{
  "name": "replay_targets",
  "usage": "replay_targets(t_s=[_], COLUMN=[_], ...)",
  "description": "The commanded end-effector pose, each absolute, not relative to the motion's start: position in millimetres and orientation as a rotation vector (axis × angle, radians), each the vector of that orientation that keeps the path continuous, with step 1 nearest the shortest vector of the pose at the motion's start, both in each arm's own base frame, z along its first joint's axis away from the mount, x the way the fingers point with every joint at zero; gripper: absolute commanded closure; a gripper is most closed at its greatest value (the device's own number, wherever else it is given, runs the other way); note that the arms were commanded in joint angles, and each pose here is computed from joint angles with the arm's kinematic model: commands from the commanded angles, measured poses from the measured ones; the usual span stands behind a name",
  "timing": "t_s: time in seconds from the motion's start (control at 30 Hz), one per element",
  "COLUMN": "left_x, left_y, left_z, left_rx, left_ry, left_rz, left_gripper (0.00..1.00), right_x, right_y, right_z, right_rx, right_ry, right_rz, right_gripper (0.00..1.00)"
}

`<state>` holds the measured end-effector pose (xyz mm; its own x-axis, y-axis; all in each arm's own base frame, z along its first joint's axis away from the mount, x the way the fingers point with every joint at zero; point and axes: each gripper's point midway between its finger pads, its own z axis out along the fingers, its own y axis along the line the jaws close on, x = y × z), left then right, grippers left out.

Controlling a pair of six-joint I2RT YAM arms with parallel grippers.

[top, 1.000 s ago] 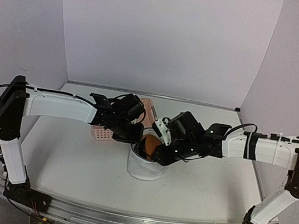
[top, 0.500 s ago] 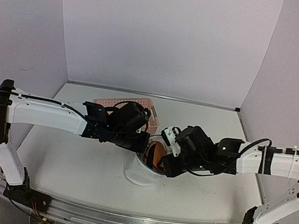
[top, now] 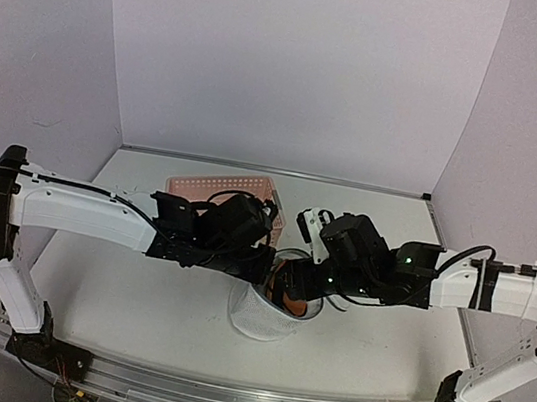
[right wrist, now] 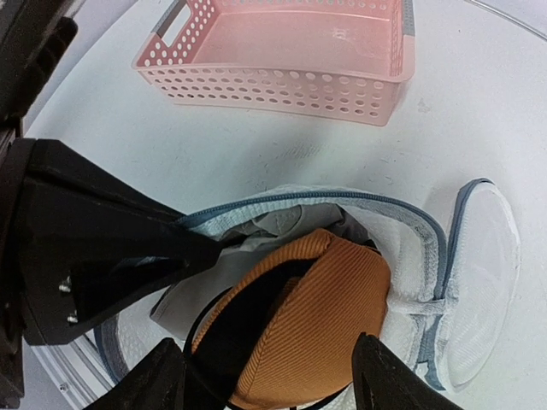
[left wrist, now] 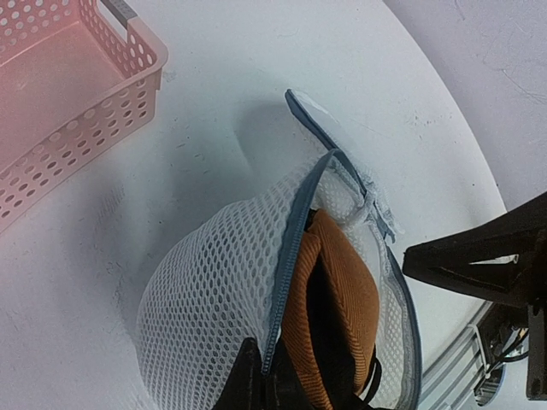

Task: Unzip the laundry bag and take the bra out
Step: Adjust the laundry bag at the center of the board, then pick up the bra from the laundry bag.

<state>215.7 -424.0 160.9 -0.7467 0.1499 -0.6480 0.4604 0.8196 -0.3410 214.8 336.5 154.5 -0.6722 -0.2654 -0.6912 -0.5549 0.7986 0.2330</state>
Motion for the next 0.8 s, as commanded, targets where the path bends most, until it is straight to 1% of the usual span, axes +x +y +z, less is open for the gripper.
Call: replay_targets(t_s=[0.0,0.37,0.5,0.53,0.6,0.7,0.77], left_x=[217,211,211,211,211,212,212], left_y=[-429,-431,-429,-428,-427,-426,-425], left_z=[192,194,195,194,195,194,194], left_rx=[0.405,0.4,0.389,0.388,0.381,0.375,0.372], left_ry=[2.29,2.28,2.276,2.277,2.275,2.275,2.274], left_rz=[-0.728,-0.732,-0.731,-0.726,-0.727,-0.724,-0.724], left_gripper=[1.0,1.0,1.0,1.0,1.0,1.0,1.0], right_x=[228,236,235,234,233,232,231], right_y=[353,361,358,357,356,354,352], right_z=[168,145,132,129,125,121,120], right_rx=[-0.519,-0.452,-0.447,-0.444,-0.444,-0.439,-0.435], right_ry=[2.284,2.324,2.35,2.356,2.365,2.37,2.371], right_rz=[0.6,0.576,0.552,0.548,0.547,0.54,0.534], right_gripper=[0.31,0.29,0.33,0.35,0.43,0.59,0.72])
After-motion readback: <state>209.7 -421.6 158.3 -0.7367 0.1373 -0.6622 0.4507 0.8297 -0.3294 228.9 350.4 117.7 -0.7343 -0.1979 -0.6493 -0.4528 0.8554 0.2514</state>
